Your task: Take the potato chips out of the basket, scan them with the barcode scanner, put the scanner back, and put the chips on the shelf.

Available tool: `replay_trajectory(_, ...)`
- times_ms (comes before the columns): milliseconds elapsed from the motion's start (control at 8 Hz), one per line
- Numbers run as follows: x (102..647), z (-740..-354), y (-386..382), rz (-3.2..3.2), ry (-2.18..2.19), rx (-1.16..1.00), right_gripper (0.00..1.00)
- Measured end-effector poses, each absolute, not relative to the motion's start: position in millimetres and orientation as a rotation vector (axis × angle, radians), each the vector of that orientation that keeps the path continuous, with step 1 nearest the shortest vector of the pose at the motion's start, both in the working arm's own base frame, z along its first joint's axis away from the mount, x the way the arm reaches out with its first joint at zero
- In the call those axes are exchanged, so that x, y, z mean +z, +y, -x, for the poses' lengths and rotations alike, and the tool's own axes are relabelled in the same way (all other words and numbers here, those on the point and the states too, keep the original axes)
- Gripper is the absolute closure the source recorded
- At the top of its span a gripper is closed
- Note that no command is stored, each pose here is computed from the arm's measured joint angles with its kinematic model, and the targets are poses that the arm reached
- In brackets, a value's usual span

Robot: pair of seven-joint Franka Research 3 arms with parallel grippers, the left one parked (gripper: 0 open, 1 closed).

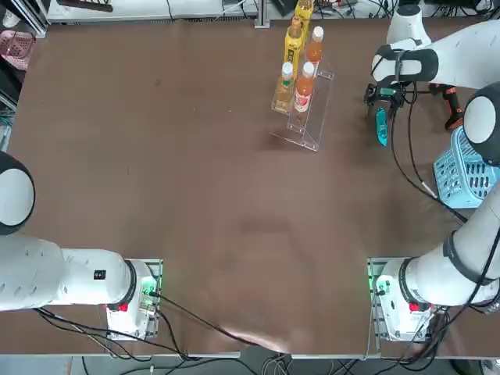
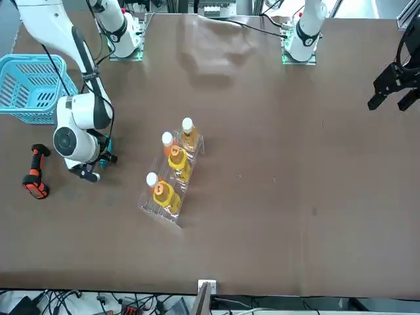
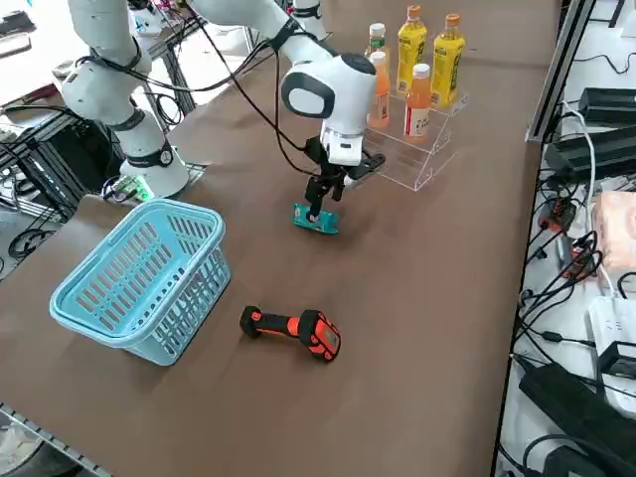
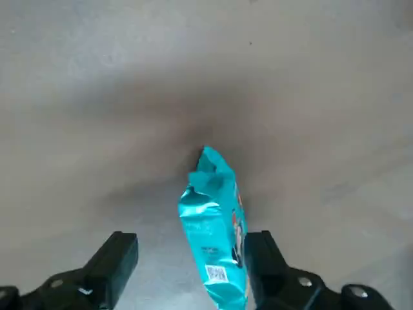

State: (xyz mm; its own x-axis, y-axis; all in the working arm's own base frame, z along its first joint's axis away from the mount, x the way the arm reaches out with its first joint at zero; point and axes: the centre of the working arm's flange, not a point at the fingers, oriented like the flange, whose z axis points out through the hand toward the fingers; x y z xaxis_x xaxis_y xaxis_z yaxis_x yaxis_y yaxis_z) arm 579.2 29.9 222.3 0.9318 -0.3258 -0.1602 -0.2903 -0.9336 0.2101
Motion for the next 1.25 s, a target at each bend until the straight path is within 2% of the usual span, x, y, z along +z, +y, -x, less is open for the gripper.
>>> replay_trajectory(1250, 194, -554, 11, -2.867, -0.467, -0.318, 0.00)
